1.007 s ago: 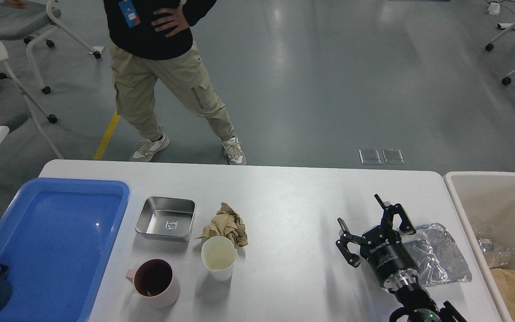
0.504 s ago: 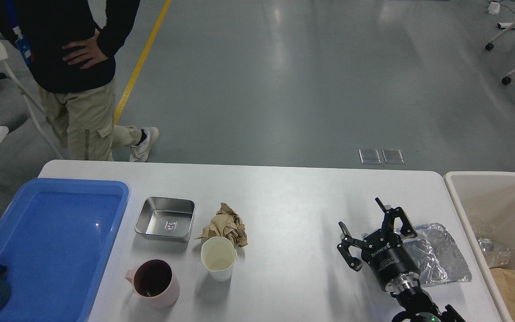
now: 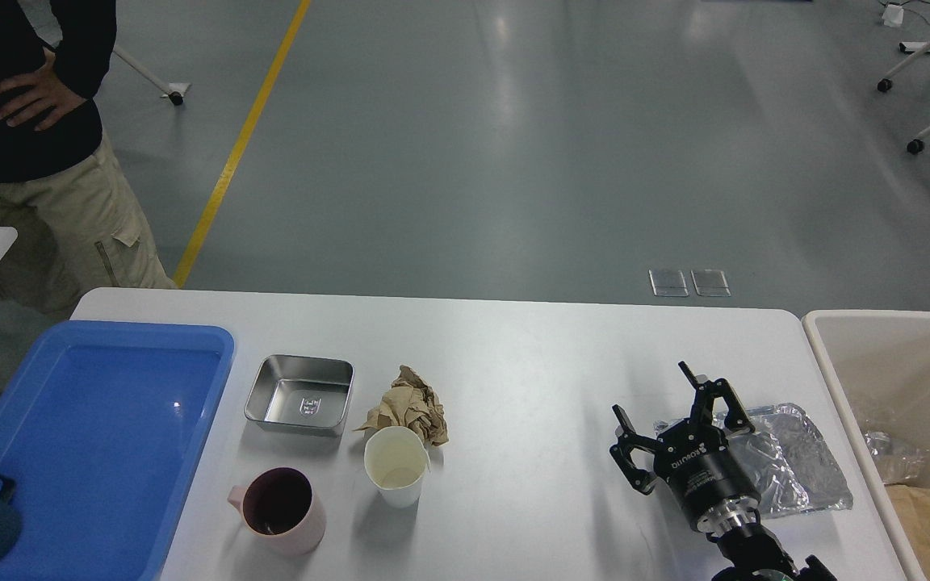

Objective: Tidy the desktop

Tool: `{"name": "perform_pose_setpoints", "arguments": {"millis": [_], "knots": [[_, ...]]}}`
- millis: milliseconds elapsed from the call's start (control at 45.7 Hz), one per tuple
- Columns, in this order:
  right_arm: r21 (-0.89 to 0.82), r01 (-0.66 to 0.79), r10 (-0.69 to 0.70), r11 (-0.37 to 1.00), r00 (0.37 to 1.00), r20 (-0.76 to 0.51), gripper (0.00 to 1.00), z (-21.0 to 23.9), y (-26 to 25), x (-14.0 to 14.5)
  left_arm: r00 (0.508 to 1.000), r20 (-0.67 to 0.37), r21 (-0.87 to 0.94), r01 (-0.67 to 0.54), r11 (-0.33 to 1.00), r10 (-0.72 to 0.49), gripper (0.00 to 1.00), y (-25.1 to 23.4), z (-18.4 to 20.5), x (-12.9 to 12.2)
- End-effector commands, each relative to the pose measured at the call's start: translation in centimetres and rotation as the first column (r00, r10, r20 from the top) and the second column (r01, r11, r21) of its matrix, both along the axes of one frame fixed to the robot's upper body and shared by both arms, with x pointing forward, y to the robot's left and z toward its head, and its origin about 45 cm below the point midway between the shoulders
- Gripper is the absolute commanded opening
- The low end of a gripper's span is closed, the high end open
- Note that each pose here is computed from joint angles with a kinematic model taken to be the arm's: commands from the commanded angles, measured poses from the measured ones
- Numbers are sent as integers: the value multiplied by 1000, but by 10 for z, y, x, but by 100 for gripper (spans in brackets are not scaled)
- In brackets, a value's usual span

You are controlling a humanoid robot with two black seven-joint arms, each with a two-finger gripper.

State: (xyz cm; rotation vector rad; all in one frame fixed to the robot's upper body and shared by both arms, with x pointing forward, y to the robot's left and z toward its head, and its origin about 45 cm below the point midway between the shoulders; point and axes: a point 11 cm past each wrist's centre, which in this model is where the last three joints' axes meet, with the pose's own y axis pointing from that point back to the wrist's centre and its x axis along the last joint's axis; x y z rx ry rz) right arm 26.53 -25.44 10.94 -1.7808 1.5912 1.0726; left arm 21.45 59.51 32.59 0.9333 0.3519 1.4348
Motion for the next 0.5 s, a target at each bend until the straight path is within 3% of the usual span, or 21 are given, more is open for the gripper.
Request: {"name": "perform_pose_setpoints", "arguments": {"millis": [0, 131, 263, 482], "knots": [[-2, 0, 0, 1000, 1000, 0, 100, 0, -1, 0, 1000, 23, -34, -5, 999, 5, 97, -3, -7, -4], [-10, -3, 3, 1000, 1000, 2, 100, 0, -4, -1, 992, 122, -103, -27, 994, 39, 97, -5, 1, 6], [-9, -6, 6, 1000, 1000, 10, 100, 2, -3, 2, 981, 181, -157, -46, 987, 74, 97, -7, 26, 31], [-3, -10, 10, 1000, 1000, 15, 100, 3, 0, 5, 950, 268, -194, -109, 975, 159, 97, 1, 29, 32]]}}
